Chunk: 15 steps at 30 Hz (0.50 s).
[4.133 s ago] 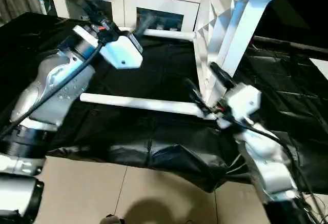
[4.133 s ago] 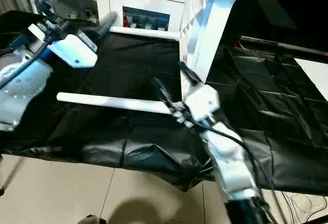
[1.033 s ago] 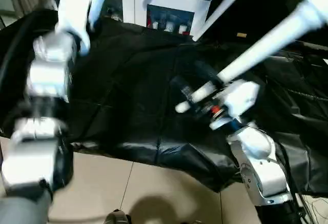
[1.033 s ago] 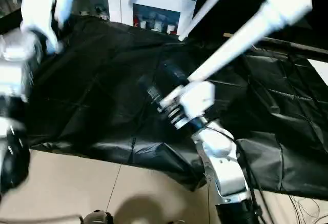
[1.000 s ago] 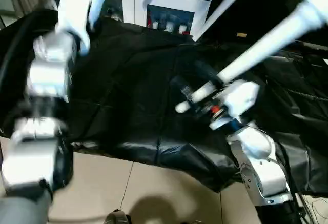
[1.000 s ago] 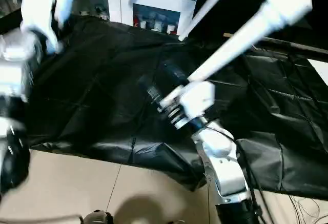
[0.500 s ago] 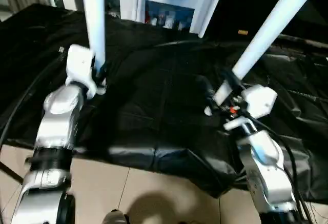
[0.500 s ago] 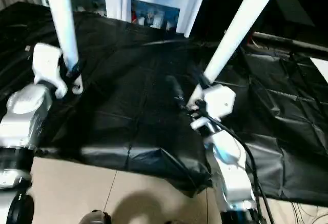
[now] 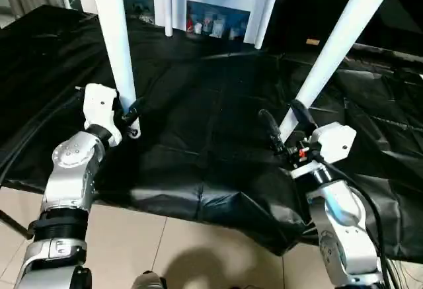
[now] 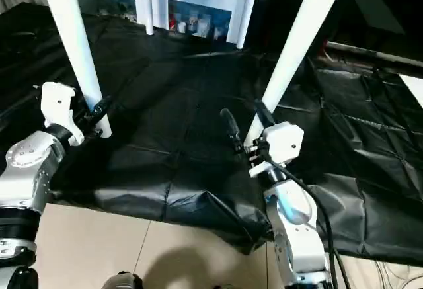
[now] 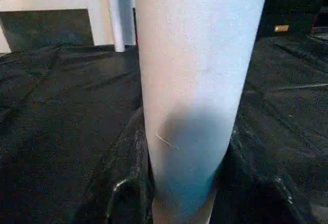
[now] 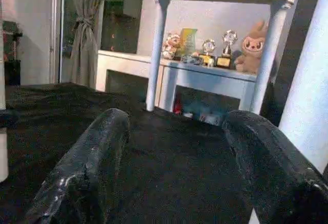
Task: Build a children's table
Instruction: Flip table
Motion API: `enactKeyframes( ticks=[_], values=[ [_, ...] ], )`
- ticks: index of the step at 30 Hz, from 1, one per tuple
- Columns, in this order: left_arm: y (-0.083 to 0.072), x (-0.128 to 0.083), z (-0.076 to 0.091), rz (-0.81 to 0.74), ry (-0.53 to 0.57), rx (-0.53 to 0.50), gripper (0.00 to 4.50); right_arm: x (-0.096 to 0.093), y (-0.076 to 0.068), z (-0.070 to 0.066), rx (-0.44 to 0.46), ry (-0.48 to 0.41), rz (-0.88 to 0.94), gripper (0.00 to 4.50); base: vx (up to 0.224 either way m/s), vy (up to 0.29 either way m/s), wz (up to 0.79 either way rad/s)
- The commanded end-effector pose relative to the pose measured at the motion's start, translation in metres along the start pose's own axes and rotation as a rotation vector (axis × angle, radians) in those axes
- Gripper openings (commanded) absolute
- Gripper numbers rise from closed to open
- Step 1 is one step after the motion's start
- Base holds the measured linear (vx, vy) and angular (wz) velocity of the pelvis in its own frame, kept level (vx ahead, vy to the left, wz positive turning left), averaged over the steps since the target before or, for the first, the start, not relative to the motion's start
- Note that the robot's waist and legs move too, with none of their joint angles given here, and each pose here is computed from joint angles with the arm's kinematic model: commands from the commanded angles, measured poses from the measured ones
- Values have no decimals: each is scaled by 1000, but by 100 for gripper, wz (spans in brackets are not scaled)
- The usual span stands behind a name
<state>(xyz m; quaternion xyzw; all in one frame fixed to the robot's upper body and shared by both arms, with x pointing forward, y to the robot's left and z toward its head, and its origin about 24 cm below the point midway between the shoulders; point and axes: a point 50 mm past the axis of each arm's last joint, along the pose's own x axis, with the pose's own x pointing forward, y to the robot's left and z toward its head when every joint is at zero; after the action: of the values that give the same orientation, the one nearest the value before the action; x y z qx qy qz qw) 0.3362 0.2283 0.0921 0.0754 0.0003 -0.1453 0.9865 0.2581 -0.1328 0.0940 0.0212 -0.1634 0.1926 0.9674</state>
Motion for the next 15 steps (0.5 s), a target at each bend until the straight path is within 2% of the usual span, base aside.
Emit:
enactKeyframes(
  ticks=[1, 3, 4, 6, 8, 10, 12, 13, 15],
  values=[
    [-2, -2, 1, -40, -31, -4, 223, -2, 0, 4, 1, -6, 9, 330, 0, 0, 0],
    [-2, -2, 0, -44, -33, -5, 232, -2, 0, 3, 2, -6, 9, 330, 0, 0, 0],
    [-1, -4, 0, -43, -39, -11, 250, -2, 0, 3, 5, -5, 9, 330, 0, 0, 0],
    [2, -16, -2, -17, -81, -26, 261, -5, 1, 3, 17, -1, 5, 330, 0, 0, 0],
    [3, -19, -2, -6, -94, -28, 267, -6, 1, 3, 23, 0, 2, 330, 0, 0, 0],
    [8, -30, 2, 30, -174, -91, 270, -8, 2, 3, 34, 3, 2, 330, 0, 0, 0],
    [8, -42, 5, 37, -223, -109, 270, -10, 3, 2, 38, 9, 4, 330, 0, 0, 0],
    [5, -52, 4, 19, -220, -100, 270, -11, 3, 2, 41, 18, 3, 330, 0, 0, 0],
    [0, -59, 4, 5, -215, -89, 270, -12, 2, 1, 38, 27, -4, 330, 0, 0, 0]
  ],
)
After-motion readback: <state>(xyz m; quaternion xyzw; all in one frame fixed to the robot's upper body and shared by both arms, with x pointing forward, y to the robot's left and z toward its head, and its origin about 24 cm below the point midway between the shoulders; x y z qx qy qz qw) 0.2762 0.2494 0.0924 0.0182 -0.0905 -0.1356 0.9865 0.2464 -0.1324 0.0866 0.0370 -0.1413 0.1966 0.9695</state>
